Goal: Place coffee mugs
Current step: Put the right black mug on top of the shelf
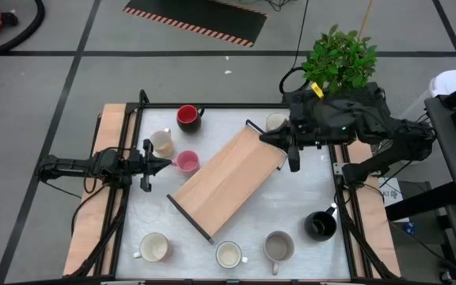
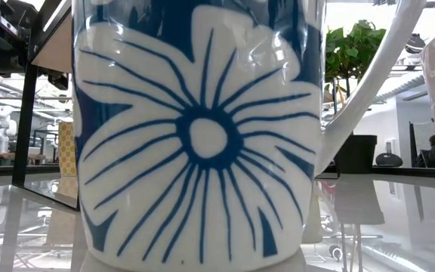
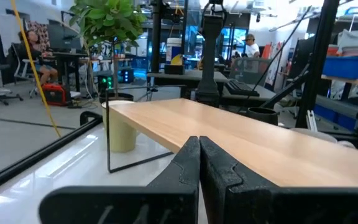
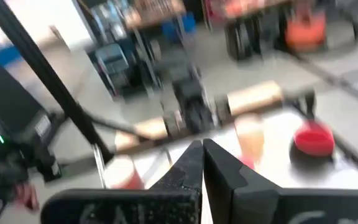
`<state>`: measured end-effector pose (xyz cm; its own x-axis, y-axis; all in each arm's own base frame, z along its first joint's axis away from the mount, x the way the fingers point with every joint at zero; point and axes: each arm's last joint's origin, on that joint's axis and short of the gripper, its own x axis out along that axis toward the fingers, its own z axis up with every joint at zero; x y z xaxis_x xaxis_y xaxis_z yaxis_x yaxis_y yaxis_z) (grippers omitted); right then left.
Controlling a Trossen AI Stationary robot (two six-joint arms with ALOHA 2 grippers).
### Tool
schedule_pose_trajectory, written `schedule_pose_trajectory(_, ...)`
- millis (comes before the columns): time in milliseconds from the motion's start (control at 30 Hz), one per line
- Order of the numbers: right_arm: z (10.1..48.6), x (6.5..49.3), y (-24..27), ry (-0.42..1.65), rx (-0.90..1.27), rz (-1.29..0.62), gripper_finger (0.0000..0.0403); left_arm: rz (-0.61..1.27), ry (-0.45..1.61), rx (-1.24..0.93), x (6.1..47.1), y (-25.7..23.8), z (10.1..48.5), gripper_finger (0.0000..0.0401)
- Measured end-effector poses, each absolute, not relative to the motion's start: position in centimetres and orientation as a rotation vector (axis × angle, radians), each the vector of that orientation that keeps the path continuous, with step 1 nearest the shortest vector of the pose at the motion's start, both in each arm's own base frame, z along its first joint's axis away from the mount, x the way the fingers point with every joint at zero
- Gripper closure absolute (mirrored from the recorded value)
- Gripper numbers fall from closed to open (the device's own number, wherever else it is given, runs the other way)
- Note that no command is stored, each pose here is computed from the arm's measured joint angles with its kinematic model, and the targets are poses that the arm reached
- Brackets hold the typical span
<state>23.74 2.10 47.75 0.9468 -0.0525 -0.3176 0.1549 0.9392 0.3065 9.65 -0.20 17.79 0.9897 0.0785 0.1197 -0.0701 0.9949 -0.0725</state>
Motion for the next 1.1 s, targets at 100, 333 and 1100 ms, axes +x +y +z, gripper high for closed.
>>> schedule_pose_trajectory(100, 46.6, 23.2, 2.0, 0.437, 0.397, -0.151, 0.0403, 0.075, -0.138, -0.071, 9.6, -0.2, 17.9, 0.0400)
schedule_pose_trajectory(333, 45.1, 23.1, 1.9, 0.520, 0.604, -0.247, 0.0403, 0.074, -0.140, -0.071, 9.6, -0.2, 18.0, 0.0400)
schedule_pose_trajectory(1100, 34.3, 25.0, 4.1, 0.800, 0.956, -0.277, 0.0403, 0.163, -0.072, -0.233, 9.7, 0.2, 17.2, 0.0400)
